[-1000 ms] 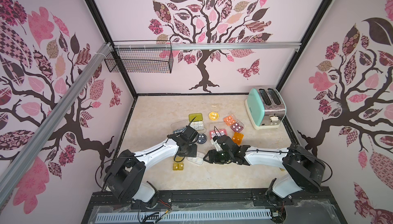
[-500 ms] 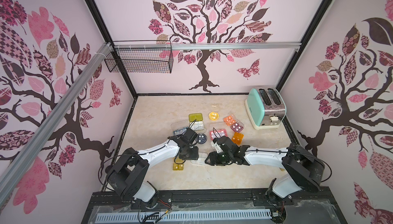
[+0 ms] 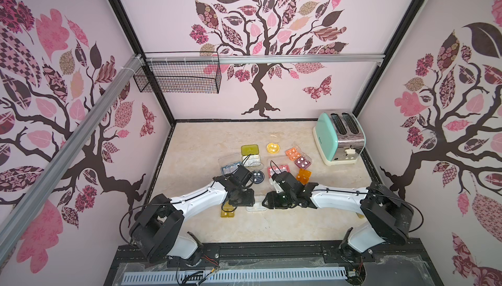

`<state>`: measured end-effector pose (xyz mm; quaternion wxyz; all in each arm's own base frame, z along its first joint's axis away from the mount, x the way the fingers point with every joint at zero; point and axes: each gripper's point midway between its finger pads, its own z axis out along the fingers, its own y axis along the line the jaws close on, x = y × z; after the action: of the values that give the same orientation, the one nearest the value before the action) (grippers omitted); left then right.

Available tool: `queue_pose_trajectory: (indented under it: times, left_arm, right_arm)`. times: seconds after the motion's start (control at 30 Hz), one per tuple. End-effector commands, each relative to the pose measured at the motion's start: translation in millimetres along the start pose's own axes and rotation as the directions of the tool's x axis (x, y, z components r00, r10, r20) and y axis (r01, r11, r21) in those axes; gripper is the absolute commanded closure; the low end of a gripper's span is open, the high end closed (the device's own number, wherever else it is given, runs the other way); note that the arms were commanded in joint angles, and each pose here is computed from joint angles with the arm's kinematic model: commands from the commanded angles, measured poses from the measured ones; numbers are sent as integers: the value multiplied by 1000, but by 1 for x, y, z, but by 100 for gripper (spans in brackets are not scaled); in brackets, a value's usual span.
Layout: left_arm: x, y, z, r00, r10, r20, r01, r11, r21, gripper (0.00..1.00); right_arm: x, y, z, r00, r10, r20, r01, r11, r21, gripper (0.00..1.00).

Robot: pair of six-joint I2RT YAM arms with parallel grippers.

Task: Close pillboxes
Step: Close the lid on the pillbox.

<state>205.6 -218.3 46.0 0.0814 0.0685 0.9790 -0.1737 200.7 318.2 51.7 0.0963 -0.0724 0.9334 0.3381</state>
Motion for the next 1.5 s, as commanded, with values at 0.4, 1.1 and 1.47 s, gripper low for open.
queue_pose_trajectory:
  times: [0.4,1.1,1.47]
  left_arm:
    - [19,13,19,998,-18,-53,17,1000,-15,50]
    - [28,5,39,996,-16,-93,17,1000,2,55]
    - [10,-16,37,998,13,-57,-11,999,33,55]
  right_arm:
    - [-4,-4,13,999,-27,-26,28,999,30,50]
    - [-2,-17,18,998,-44,-45,48,995,90,59]
    - [-26,-1,-19,995,-96,26,93,990,107,52]
